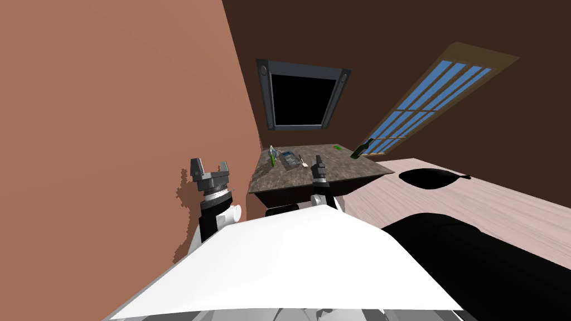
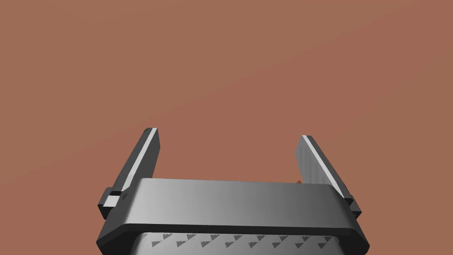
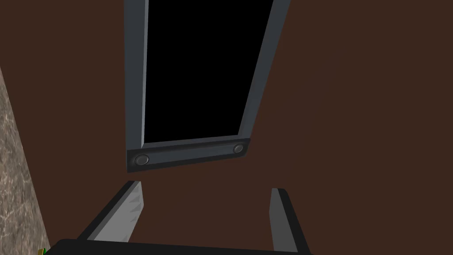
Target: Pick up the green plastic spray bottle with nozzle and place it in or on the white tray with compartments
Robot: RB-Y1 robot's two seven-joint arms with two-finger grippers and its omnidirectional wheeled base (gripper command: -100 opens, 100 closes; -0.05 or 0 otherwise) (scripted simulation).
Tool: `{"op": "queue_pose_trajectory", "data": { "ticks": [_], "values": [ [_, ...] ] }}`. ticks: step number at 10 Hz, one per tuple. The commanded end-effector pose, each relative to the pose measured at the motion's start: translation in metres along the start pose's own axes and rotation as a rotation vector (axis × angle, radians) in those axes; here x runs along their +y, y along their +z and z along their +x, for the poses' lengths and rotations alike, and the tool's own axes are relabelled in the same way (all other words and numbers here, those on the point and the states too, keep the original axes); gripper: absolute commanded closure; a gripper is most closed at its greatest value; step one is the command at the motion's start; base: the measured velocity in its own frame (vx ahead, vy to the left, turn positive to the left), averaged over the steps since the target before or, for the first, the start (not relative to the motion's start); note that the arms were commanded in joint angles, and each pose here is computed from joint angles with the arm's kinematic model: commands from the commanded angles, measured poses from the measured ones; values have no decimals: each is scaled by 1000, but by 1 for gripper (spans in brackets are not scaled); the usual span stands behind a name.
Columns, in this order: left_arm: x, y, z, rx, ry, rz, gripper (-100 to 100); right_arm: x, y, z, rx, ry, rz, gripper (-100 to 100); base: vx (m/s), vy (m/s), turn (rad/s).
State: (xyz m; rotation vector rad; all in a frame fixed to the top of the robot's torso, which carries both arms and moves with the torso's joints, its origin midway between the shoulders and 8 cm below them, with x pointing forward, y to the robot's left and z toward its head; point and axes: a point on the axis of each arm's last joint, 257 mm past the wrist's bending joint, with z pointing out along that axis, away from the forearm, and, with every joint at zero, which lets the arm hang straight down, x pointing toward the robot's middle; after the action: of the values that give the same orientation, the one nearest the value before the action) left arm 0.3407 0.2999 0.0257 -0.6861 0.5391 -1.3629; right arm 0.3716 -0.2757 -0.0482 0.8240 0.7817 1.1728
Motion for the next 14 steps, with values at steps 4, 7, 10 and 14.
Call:
{"op": "queue_pose_trajectory", "data": {
  "ticks": [4, 7, 10, 14],
  "values": [
    [31, 0, 19, 97, 35, -75, -100, 0, 0, 0, 0, 0, 0, 0, -55, -105, -37],
    [69, -4, 33, 173, 78, -162, -100, 0, 0, 0, 0, 0, 0, 0, -89, -101, -55],
    [115, -12, 46, 258, 146, -268, -100, 0, 0, 0, 0, 0, 0, 0, -113, -99, -69],
    [166, -24, 53, 357, 247, -384, -100, 0, 0, 0, 0, 0, 0, 0, -93, -88, -79]
  ]
}}
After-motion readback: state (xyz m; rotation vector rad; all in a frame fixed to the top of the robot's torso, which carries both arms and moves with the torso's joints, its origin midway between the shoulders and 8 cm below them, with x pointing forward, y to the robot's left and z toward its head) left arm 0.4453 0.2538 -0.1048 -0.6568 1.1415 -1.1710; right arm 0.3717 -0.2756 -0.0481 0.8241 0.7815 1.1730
